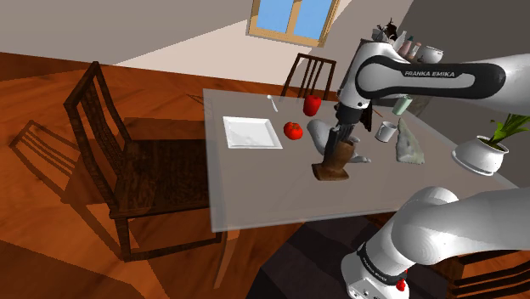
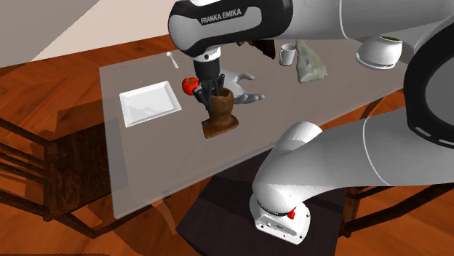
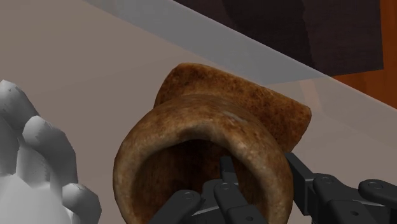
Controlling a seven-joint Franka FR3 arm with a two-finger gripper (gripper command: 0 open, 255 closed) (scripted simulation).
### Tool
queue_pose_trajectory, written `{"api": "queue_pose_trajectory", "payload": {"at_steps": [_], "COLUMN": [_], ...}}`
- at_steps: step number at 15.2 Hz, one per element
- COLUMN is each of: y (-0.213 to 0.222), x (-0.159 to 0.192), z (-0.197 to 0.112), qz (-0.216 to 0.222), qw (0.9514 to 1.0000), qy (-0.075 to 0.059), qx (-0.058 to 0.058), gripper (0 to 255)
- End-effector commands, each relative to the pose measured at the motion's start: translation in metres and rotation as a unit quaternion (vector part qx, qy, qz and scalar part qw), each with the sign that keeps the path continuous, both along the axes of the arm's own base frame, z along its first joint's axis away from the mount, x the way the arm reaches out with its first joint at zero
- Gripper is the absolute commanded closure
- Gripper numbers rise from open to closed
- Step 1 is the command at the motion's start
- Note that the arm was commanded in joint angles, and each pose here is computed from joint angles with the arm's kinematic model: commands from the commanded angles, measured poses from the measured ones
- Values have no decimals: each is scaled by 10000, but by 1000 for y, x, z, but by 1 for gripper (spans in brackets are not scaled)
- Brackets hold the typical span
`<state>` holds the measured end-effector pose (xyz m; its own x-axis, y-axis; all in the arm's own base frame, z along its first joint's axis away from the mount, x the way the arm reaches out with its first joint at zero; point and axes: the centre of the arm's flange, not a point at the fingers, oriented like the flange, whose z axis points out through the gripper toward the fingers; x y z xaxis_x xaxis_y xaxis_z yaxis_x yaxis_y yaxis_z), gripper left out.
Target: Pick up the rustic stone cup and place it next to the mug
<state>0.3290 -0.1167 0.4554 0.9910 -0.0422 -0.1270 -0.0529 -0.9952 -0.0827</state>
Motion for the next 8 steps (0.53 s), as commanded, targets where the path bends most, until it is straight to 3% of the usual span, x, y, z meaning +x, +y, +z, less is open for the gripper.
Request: {"api": "queue_pose_trajectory", "payload": {"at_steps": [1, 8], "y": [-1, -1], "x": [-1, -1], "z": [11, 48], "qz": [0, 0], "qw": [10000, 10000], "qy": [-2, -2], "qx": [0, 0], "gripper": [255, 255]}}
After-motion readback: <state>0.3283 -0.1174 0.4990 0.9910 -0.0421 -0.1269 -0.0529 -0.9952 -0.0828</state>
